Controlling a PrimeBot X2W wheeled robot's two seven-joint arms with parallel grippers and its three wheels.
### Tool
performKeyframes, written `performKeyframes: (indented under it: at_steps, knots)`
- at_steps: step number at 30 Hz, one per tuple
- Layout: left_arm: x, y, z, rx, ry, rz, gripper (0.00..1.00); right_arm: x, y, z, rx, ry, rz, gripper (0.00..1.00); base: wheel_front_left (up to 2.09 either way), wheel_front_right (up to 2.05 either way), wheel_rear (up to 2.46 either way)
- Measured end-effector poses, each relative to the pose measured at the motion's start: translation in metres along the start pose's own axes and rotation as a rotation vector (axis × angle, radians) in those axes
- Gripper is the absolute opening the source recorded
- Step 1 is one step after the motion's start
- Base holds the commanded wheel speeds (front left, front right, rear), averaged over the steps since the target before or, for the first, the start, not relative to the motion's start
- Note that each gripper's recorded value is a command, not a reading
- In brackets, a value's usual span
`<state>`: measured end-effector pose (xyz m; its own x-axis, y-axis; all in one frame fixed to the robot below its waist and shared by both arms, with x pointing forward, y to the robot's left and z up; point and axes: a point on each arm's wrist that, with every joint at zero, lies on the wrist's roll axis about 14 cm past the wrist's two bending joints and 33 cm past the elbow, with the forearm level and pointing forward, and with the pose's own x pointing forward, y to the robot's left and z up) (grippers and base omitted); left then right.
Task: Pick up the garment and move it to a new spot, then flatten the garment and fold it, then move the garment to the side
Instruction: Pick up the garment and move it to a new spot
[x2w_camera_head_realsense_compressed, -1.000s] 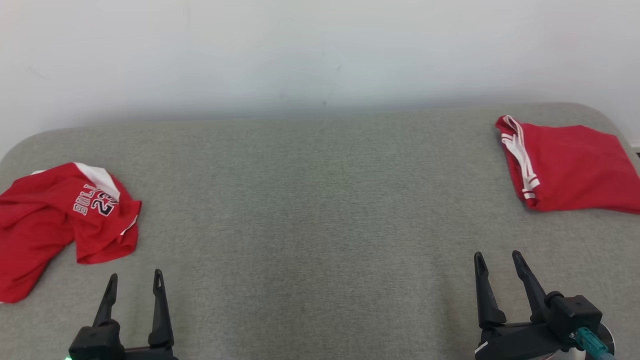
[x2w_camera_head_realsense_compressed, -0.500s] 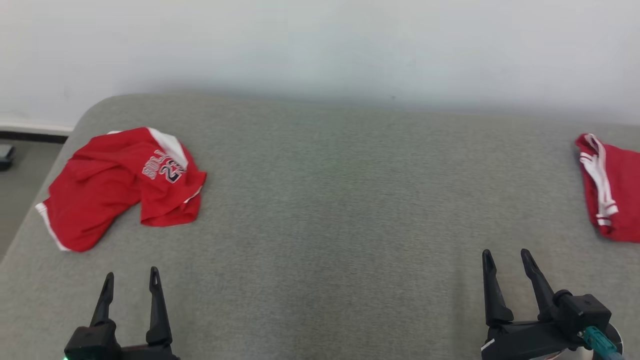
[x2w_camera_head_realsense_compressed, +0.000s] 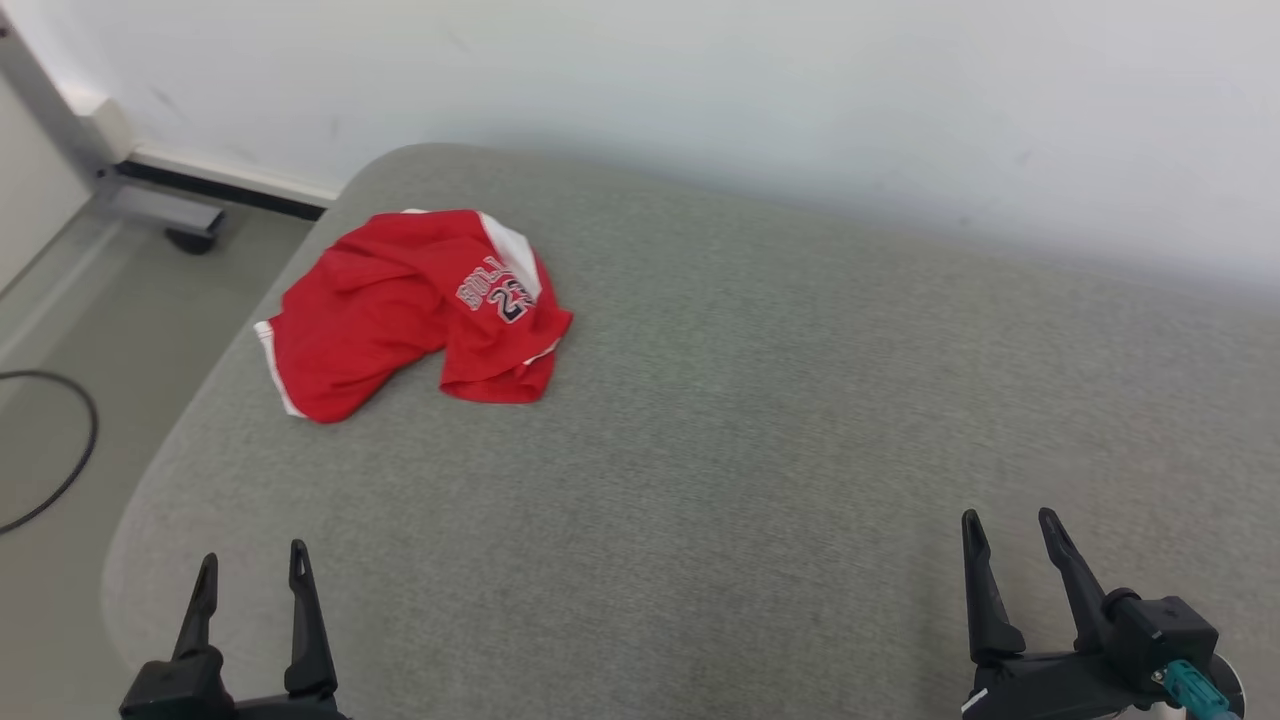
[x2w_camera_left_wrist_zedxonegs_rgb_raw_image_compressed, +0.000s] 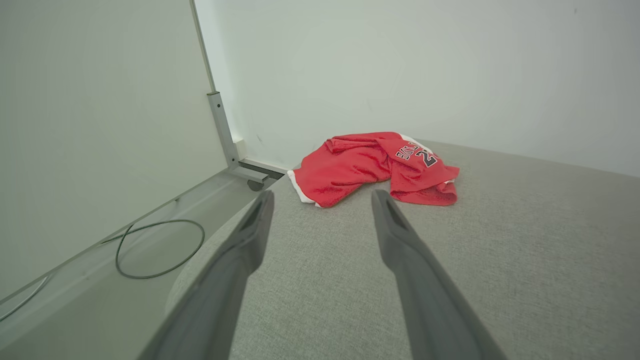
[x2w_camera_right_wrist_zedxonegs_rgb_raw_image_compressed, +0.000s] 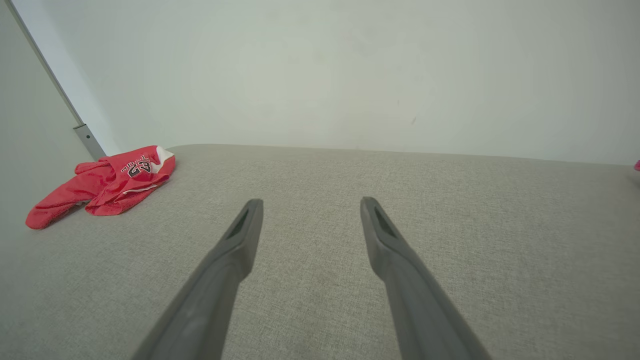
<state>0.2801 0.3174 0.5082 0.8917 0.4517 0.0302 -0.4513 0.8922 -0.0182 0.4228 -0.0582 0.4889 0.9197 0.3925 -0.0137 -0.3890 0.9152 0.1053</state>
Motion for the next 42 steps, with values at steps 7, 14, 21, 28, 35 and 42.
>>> performKeyframes:
  at_steps: [7,14,21,28,35,42]
  knots:
    - [-0.020,0.035,-0.002,0.000,0.006,0.105,1.00,0.016,0.030,-0.003,0.001,0.008,0.091,1.00,0.00,0.00,0.00]
    - [-0.032,0.054,0.003,-0.001,-0.006,0.174,1.00,0.023,0.047,-0.003,-0.003,0.011,0.139,1.00,0.00,0.00,0.00]
    - [-0.036,0.057,0.002,-0.008,-0.007,0.191,1.00,0.021,0.048,-0.001,-0.007,0.009,0.140,1.00,0.00,0.00,0.00]
    - [-0.032,0.057,0.008,-0.033,-0.029,0.194,1.00,0.019,0.044,0.001,-0.009,0.005,0.131,1.00,0.00,0.00,0.00]
    - [0.008,0.047,0.035,-0.049,-0.112,0.141,1.00,0.021,0.029,0.010,-0.029,-0.020,0.102,1.00,0.00,0.00,0.00]
    - [0.079,0.034,0.085,-0.075,-0.224,0.082,1.00,0.024,0.000,0.016,-0.061,-0.033,0.048,1.00,0.00,0.00,0.00]
